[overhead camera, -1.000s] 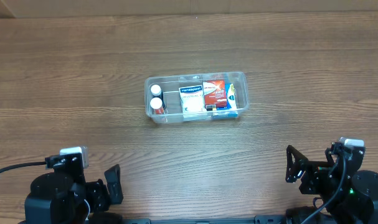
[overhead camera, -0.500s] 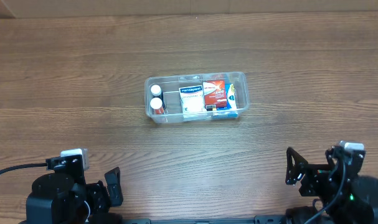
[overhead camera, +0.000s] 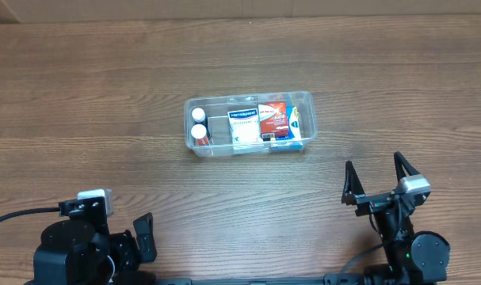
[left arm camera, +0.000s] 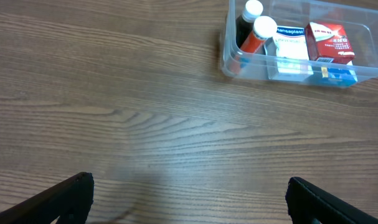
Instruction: Pack container
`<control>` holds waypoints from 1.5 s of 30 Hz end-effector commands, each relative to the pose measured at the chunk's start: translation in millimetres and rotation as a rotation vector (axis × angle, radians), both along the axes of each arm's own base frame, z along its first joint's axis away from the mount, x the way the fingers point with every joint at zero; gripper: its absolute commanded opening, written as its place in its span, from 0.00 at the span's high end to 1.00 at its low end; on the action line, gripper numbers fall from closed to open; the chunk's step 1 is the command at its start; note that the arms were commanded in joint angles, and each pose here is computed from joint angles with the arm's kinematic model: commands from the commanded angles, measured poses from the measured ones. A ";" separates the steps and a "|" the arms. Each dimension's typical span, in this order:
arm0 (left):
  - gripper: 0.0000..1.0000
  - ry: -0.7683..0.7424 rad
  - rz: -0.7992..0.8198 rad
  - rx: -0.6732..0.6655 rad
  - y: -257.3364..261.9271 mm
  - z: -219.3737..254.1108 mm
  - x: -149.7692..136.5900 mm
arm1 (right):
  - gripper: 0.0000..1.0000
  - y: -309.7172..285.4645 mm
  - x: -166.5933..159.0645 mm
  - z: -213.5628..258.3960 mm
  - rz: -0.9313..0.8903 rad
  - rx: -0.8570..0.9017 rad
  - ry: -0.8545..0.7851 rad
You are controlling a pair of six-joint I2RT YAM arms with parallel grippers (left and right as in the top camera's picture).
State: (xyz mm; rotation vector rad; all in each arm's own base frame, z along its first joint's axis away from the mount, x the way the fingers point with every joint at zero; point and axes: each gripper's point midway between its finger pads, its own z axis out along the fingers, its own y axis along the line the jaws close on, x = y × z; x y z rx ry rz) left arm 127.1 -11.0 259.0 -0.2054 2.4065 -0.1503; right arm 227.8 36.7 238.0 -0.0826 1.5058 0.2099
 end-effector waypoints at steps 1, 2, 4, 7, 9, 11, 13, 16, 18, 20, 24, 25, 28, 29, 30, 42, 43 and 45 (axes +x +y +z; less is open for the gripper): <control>0.00 -0.008 0.000 -0.009 -0.8 0.2 -1.5 | 0.00 -1.5 7.7 -15.9 -0.013 -0.018 -0.030; 0.00 -0.008 0.000 -0.009 -0.8 0.2 -1.5 | 0.00 -1.4 9.6 -22.4 -0.014 -0.018 -0.024; 0.00 -0.008 0.000 -0.009 -0.8 0.2 -1.5 | 0.00 -0.2 13.5 -46.4 -0.008 -0.019 0.032; 0.00 -0.008 0.000 -0.009 -0.8 0.2 -1.5 | 0.00 -0.5 15.9 -65.7 -0.010 -0.023 0.077; 0.00 -0.008 0.000 -0.009 -0.8 0.2 -1.5 | 0.00 -0.9 16.0 -66.4 -0.013 -0.023 0.080; 0.00 -0.008 0.000 -0.009 -0.8 0.2 -1.5 | 0.00 -0.9 16.0 -66.4 -0.013 -0.023 0.080; 0.00 -0.008 0.000 -0.009 -0.8 0.2 -1.5 | 0.00 -0.9 16.0 -66.4 -0.013 -0.023 0.080; 0.00 -0.008 0.000 -0.009 -0.8 0.2 -1.5 | 0.00 -0.9 16.0 -66.4 -0.013 -0.023 0.080; 0.00 -0.008 0.000 -0.009 -0.8 0.2 -1.5 | 0.00 -0.9 16.0 -66.4 -0.013 -0.023 0.080; 0.00 -0.008 0.000 -0.009 -0.8 0.2 -1.5 | 0.00 -0.9 16.0 -66.4 -0.013 -0.023 0.080; 0.00 -0.008 0.000 -0.009 -0.8 0.2 -1.5 | 0.00 -0.9 16.0 -66.4 -0.013 -0.023 0.080; 0.00 -0.008 0.000 -0.009 -0.8 0.2 -1.5 | 0.00 -0.9 16.0 -66.4 -0.013 -0.023 0.080; 0.00 -0.008 0.000 -0.009 -0.8 0.2 -1.5 | 0.00 -0.9 16.0 -66.4 -0.013 -0.023 0.080; 0.00 -0.008 0.000 -0.009 -0.8 0.2 -1.5 | 0.00 -0.9 16.0 -66.4 -0.013 -0.023 0.080; 0.00 -0.008 0.000 -0.009 -0.8 0.2 -1.5 | 0.00 -0.9 16.0 -66.4 -0.013 -0.023 0.080; 0.00 -0.296 -0.088 0.093 0.2 18.9 22.4 | 0.00 -0.9 16.0 -66.4 -0.013 -0.023 0.080; 0.00 -0.306 -0.100 0.109 0.3 7.6 23.4 | 0.00 -0.9 16.0 -66.4 -0.013 -0.023 0.080; 0.00 -0.314 -0.112 0.135 1.0 -13.1 26.6 | 0.00 -0.9 16.0 -66.4 -0.013 -0.023 0.080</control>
